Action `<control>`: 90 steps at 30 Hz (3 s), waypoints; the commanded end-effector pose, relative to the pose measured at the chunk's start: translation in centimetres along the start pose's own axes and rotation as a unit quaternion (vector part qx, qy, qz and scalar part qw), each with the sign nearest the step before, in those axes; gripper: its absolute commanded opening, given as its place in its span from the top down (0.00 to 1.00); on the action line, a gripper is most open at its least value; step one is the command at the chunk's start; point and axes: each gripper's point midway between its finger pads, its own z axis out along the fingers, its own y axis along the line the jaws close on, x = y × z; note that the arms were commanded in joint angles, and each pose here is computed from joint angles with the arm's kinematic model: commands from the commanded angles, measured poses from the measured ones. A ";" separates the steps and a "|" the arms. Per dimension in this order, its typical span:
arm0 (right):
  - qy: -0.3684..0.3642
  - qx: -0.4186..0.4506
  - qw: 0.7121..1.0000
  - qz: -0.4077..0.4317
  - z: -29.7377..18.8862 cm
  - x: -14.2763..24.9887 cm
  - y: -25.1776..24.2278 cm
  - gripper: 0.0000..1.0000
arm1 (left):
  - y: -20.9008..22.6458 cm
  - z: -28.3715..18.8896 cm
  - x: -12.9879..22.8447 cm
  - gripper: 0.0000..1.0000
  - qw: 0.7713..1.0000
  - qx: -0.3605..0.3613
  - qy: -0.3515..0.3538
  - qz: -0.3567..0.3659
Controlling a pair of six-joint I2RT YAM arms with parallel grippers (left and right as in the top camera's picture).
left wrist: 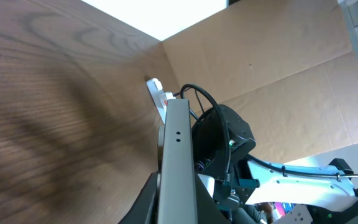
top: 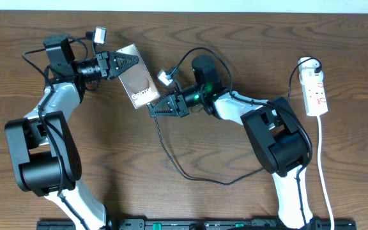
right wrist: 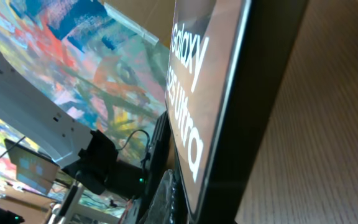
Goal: Plug charger to phone and switch on socket
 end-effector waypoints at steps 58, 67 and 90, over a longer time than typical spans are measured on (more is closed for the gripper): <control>-0.037 0.016 0.999 0.035 -0.5 -2.8 0.2 0.01 | -1.1 0.6 0.7 0.92 0.999 0.026 0.022 0.010; -0.035 0.014 0.999 0.035 -0.5 -2.8 0.3 0.01 | -1.0 0.4 0.6 0.93 0.999 0.025 0.020 0.013; -0.095 0.070 0.989 0.091 -2.9 -4.5 -2.2 0.01 | 1.7 -8.6 -1.6 0.92 0.995 -0.024 -0.078 -0.057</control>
